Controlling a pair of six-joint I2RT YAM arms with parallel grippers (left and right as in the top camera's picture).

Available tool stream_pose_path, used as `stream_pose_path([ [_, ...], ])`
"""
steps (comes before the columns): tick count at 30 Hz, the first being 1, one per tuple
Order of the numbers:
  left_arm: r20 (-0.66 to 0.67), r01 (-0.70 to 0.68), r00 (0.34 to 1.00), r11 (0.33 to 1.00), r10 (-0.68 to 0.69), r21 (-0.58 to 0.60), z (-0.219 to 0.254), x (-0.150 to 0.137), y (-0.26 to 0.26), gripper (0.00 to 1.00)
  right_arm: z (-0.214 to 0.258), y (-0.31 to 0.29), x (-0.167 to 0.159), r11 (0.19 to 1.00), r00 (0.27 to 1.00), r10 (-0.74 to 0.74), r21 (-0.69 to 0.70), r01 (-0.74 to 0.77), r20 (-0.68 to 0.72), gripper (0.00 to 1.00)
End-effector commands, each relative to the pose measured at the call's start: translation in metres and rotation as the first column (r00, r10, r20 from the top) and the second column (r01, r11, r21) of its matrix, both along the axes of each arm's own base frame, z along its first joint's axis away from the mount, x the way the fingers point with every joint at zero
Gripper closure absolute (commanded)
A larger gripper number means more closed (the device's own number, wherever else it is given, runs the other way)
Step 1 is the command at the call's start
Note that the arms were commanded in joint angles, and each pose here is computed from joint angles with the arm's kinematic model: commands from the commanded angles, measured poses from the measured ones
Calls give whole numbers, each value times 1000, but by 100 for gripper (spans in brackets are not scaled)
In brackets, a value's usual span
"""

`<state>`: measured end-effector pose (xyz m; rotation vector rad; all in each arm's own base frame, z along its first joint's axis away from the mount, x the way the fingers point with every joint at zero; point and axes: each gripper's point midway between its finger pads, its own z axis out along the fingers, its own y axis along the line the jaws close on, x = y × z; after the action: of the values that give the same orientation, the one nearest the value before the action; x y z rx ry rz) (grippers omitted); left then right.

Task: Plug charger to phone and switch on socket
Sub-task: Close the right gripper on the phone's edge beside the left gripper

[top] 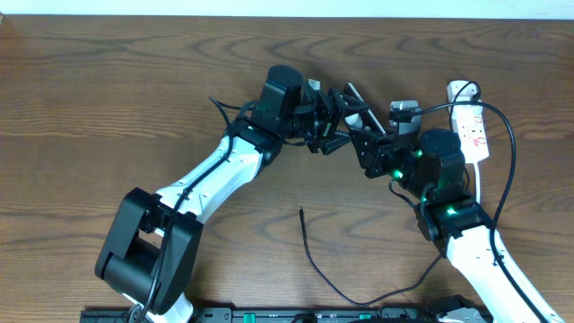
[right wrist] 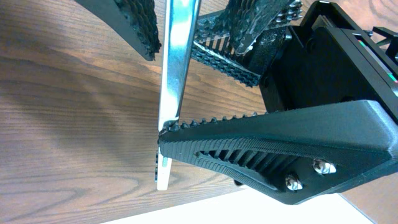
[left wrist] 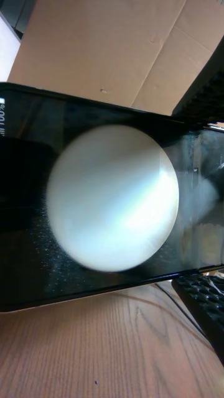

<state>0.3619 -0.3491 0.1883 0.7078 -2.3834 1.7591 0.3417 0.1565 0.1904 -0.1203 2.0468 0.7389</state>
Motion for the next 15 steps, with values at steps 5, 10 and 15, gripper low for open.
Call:
stream_pose_path([
  [5,46,4,999,999,-2,-33,24,-1,0,92,6,1,2,1000,1000,0,0,0,11,72],
  [10,46,4,999,999,-2,-33,24,-1,0,93,6,1,2,1000,1000,0,0,0,11,77],
  [15,46,4,999,999,-2,-33,24,-1,0,93,6,1,2,1000,1000,0,-1,0,11,83],
])
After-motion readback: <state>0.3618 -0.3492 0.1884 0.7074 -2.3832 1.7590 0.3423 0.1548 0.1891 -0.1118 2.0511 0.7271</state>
